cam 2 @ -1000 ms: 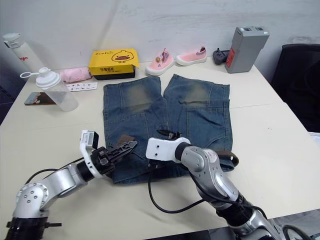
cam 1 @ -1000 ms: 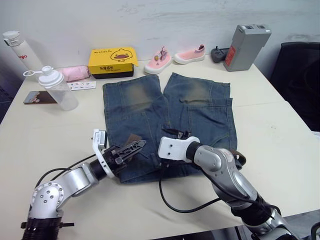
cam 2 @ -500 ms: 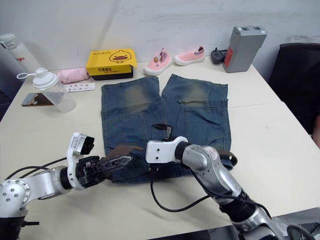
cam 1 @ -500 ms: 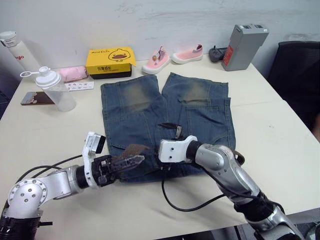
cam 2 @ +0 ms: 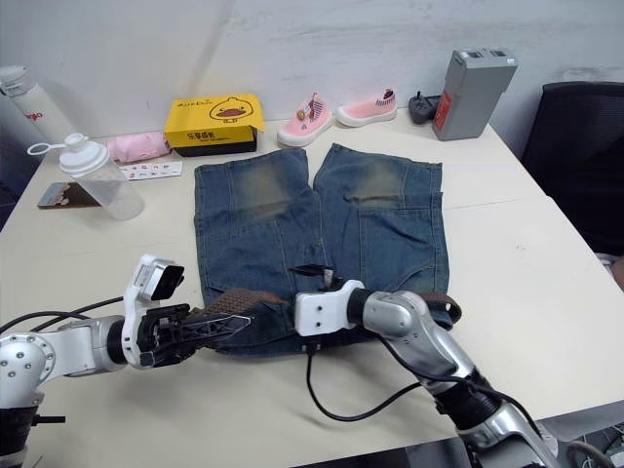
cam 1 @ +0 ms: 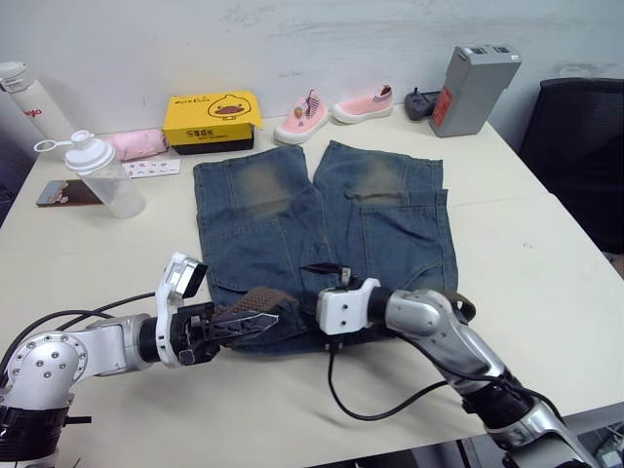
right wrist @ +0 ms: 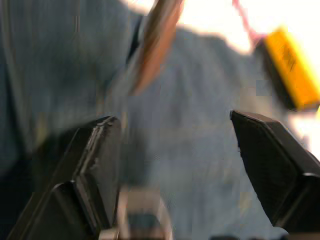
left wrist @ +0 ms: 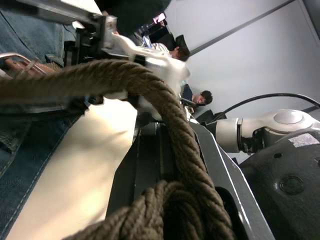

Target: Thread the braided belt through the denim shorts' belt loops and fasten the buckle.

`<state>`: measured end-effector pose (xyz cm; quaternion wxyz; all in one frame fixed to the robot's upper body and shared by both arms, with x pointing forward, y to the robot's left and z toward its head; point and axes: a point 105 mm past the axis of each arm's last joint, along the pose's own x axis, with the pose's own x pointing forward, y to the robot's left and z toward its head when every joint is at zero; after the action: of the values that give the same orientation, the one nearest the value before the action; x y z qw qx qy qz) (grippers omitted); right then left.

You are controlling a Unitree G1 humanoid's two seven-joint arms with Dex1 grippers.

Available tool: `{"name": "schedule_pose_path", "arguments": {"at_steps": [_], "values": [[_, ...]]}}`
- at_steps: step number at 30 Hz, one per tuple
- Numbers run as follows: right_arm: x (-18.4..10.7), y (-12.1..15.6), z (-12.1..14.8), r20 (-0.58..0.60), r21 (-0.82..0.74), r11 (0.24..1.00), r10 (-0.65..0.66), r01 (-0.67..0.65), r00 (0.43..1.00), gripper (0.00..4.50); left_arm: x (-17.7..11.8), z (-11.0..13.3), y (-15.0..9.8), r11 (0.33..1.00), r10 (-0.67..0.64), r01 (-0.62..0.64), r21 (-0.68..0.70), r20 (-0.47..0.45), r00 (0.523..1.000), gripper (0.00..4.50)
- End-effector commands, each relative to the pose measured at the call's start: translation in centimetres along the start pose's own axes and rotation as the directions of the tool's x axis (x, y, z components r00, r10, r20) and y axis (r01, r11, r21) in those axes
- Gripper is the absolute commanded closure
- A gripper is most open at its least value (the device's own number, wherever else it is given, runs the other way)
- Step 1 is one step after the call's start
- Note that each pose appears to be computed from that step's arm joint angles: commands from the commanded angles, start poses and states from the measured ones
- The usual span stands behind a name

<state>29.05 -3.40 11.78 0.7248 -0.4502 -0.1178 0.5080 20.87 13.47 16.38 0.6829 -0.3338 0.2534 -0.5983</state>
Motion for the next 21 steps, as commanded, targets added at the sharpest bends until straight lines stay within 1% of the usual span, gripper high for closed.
{"name": "schedule_pose_path", "arguments": {"at_steps": [1, 3, 8, 15, 17, 18, 21], "values": [[-1.0, -1.0, 1.1, 0.051, 0.016, 1.000, -0.014, 0.013, 0.999, 0.83, -0.3, 0.1, -0.3, 1.000, -0.014, 0.014, 0.014, 0.003, 1.000, 4.30], [-0.6, -1.2, 2.3, 0.096, 0.027, 0.999, -0.023, 0.021, 0.995, 0.83, -0.1, -0.1, -0.3, 1.000, -0.017, 0.017, 0.014, -0.002, 1.000, 4.30], [0.4, -1.7, 4.5, 0.167, 0.054, 0.998, -0.053, 0.045, 0.984, 0.83, 0.1, -0.4, -0.3, 0.999, -0.026, 0.026, 0.019, -0.013, 1.000, 4.30], [1.1, -2.2, 5.1, 0.186, 0.078, 0.993, -0.105, 0.091, 0.977, 0.83, 0.0, -0.6, -0.3, 0.999, -0.027, 0.028, 0.020, -0.021, 0.999, 4.30], [1.1, -2.5, 5.0, 0.180, 0.078, 0.990, -0.130, 0.117, 0.975, 1.35, -0.1, -0.7, -0.3, 0.999, -0.029, 0.030, 0.018, -0.025, 0.999, 4.30], [1.0, -2.6, 5.0, 0.178, 0.078, 0.989, -0.136, 0.124, 0.975, 1.69, -0.2, -0.8, -0.4, 0.999, -0.030, 0.030, 0.018, -0.027, 0.999, 4.30], [1.0, -2.6, 4.8, 0.168, 0.071, 0.989, -0.142, 0.131, 0.976, 2.98, -0.2, -0.9, -0.4, 0.999, -0.037, 0.038, 0.014, -0.025, 0.999, 4.30]]}}
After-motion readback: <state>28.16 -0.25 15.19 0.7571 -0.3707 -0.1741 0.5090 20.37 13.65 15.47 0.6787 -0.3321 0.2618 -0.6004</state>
